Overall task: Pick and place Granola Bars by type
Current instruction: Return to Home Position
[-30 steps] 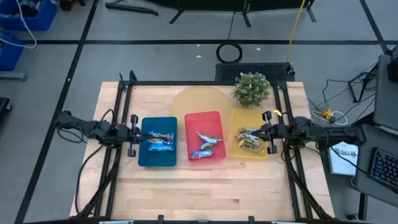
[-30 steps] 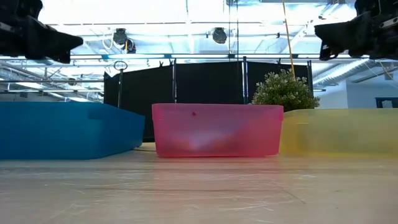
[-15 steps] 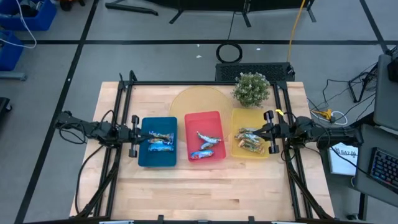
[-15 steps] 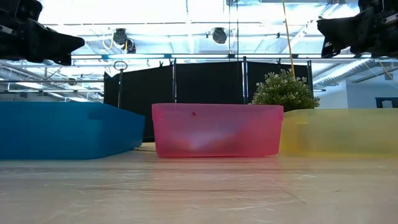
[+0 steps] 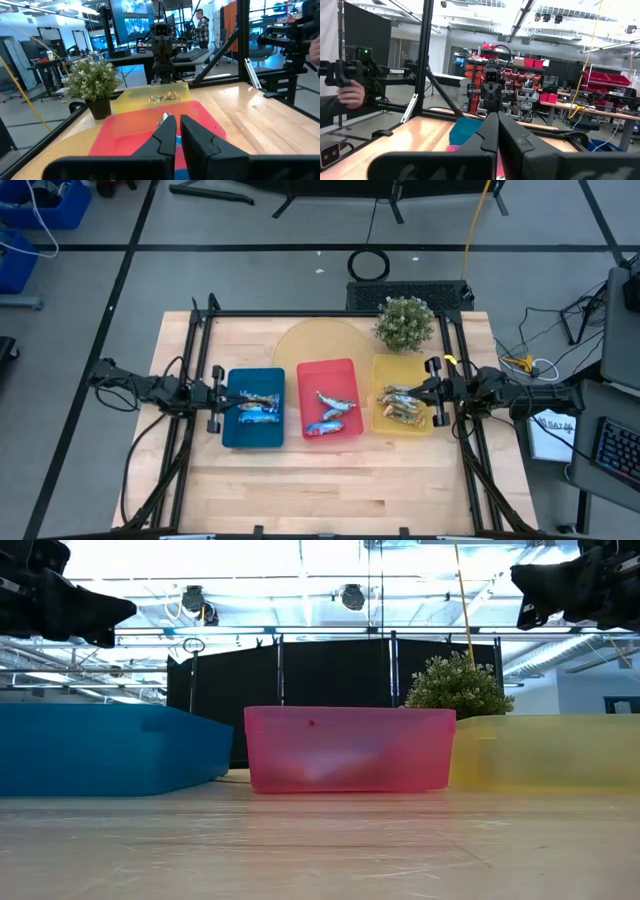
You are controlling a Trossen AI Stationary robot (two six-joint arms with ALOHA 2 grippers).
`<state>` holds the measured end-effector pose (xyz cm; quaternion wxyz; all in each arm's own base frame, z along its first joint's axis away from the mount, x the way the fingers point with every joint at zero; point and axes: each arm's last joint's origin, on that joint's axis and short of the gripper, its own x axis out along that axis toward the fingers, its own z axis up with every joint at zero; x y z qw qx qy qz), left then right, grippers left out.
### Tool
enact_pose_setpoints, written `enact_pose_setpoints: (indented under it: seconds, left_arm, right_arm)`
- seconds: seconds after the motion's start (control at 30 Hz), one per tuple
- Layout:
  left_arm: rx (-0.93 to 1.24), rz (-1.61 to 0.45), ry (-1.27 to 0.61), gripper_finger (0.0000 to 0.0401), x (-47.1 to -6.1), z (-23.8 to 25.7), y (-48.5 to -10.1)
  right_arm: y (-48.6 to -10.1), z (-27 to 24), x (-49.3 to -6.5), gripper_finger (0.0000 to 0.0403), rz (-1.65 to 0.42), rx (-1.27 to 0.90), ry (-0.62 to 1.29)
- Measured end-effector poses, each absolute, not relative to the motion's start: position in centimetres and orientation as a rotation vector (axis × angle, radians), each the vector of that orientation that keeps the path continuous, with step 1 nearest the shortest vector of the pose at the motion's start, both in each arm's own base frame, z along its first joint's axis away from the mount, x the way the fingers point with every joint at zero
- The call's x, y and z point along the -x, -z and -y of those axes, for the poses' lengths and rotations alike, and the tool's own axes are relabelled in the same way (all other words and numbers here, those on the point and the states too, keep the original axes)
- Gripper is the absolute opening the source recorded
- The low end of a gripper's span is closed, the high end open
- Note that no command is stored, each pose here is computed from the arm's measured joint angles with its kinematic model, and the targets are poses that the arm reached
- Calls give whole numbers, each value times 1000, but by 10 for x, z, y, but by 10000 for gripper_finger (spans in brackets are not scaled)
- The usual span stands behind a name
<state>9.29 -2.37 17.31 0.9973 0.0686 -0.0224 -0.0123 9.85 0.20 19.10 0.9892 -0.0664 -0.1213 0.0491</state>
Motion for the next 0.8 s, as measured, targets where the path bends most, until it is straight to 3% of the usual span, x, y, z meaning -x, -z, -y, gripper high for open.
enact_pose_setpoints:
  seconds: [0.6,0.8]
  left_arm:
    - [-127,77,22,4,-93,24,-175]
    - [-126,80,21,28,-93,24,-176]
  right_arm:
    - [-191,-2,-99,0,237,133,-99]
    - [-190,-2,-99,0,237,133,-99]
